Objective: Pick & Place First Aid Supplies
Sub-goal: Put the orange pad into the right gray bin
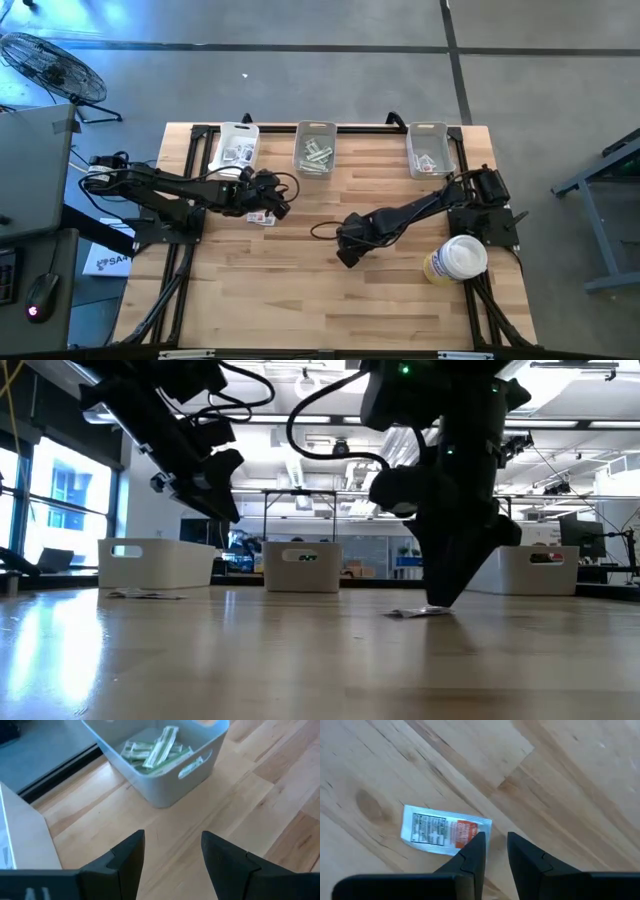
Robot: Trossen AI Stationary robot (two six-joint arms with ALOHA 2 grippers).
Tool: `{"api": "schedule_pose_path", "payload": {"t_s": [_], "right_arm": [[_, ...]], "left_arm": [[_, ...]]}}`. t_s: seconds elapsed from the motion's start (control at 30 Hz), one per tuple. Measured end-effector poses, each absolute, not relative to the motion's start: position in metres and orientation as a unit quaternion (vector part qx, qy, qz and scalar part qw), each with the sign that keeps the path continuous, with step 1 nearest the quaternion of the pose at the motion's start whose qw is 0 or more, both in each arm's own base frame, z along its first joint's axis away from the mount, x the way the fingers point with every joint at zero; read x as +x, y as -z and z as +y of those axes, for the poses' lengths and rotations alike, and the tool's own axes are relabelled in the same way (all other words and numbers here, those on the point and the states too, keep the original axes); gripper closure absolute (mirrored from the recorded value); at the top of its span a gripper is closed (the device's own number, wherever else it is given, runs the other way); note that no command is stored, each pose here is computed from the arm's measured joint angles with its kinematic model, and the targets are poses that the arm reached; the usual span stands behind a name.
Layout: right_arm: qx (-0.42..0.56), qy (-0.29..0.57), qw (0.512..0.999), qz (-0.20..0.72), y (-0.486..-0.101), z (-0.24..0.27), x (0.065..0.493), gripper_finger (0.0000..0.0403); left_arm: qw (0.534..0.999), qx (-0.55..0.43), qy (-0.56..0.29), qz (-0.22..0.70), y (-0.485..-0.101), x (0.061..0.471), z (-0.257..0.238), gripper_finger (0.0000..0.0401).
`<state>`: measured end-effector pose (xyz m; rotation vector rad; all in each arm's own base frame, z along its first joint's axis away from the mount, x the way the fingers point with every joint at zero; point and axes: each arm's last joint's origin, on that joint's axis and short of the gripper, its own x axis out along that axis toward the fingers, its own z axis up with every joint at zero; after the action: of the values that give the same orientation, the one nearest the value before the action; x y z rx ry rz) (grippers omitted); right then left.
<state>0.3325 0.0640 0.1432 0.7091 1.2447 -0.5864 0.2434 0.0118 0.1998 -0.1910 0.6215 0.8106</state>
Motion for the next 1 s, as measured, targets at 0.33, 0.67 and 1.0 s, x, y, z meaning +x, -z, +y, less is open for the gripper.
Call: {"api": "schedule_pose_path", "payload": {"t_s": [0.33, 0.67, 1.0], "right_arm": [[0.299, 0.243, 0.734, 0.56, -0.1438, 0.0645, 0.335, 0.0329], [0.28, 0.215, 0.748, 0.562, -0.1405, 0.0654, 0.338, 0.0329], [0.269, 0.213, 0.749, 0.568, -0.1364, 0.0656, 0.3396, 0.0329]], "left_arm": [[0.873, -0.088, -0.379, 0.293, -0.2011, 0.2451, 0.0116, 0.0208], [0.874, -0.088, -0.378, 0.294, -0.201, 0.245, 0.0115, 0.0208], [0.873, -0.087, -0.378, 0.295, -0.2009, 0.2449, 0.0115, 0.0208]]}}
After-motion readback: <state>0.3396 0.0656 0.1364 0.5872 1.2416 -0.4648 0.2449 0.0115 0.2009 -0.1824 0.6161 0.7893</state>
